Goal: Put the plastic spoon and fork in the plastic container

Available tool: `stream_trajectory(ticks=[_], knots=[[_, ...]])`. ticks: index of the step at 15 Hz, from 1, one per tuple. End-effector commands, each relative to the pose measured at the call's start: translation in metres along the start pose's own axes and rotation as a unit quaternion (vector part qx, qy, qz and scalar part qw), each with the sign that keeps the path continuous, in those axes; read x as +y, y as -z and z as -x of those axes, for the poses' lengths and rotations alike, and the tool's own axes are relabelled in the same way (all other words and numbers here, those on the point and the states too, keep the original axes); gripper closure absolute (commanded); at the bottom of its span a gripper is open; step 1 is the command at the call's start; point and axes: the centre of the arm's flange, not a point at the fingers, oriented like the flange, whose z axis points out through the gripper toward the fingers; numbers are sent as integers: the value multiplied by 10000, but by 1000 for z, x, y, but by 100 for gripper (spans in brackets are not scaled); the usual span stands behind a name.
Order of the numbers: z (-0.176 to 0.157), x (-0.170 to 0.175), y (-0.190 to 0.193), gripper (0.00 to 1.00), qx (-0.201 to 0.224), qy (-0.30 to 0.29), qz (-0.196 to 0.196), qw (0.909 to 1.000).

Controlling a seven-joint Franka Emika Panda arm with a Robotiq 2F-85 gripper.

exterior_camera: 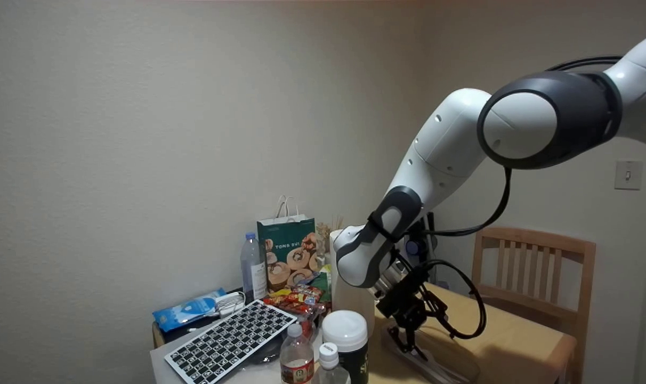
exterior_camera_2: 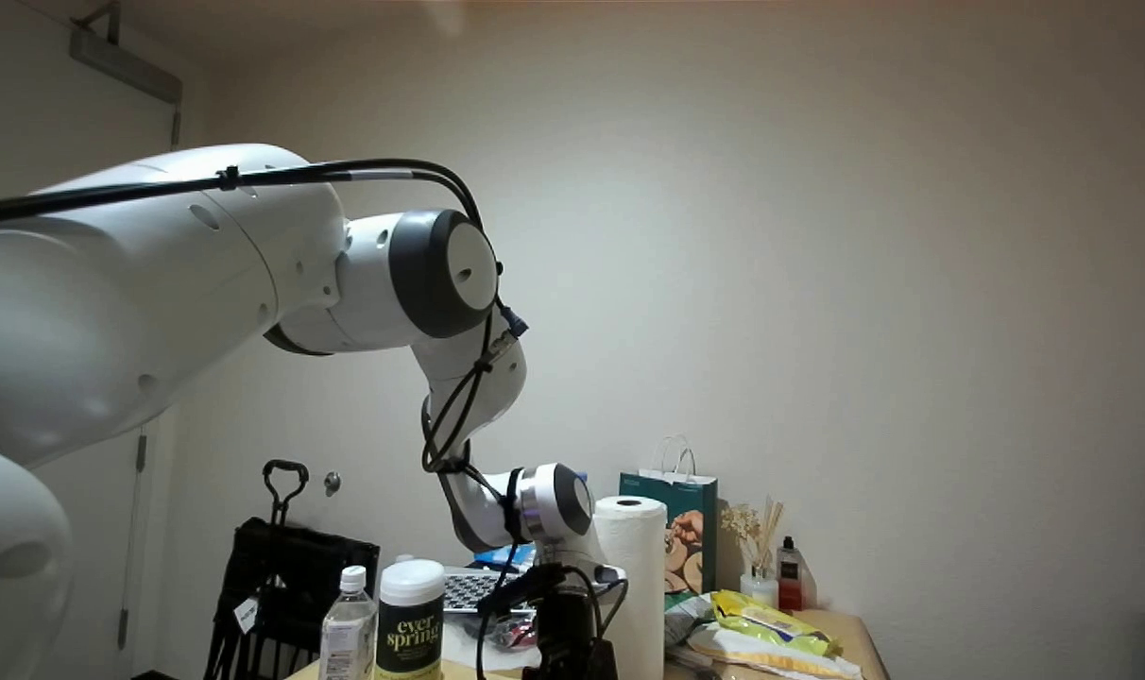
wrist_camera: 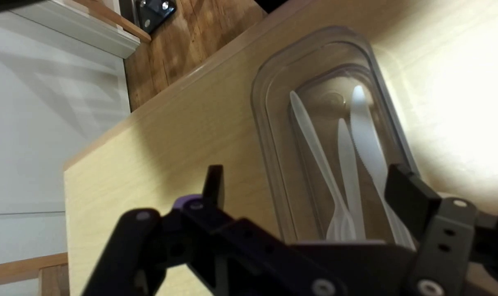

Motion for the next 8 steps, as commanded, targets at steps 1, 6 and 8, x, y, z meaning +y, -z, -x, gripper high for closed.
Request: stream_trajectory(ticks=[1,6,8], knots=[[0,0,0,0,0,0,0,10000],[13,17,22,0,290,-6,-33,9996],[17,24,35,0,384,-38,-40,9992]])
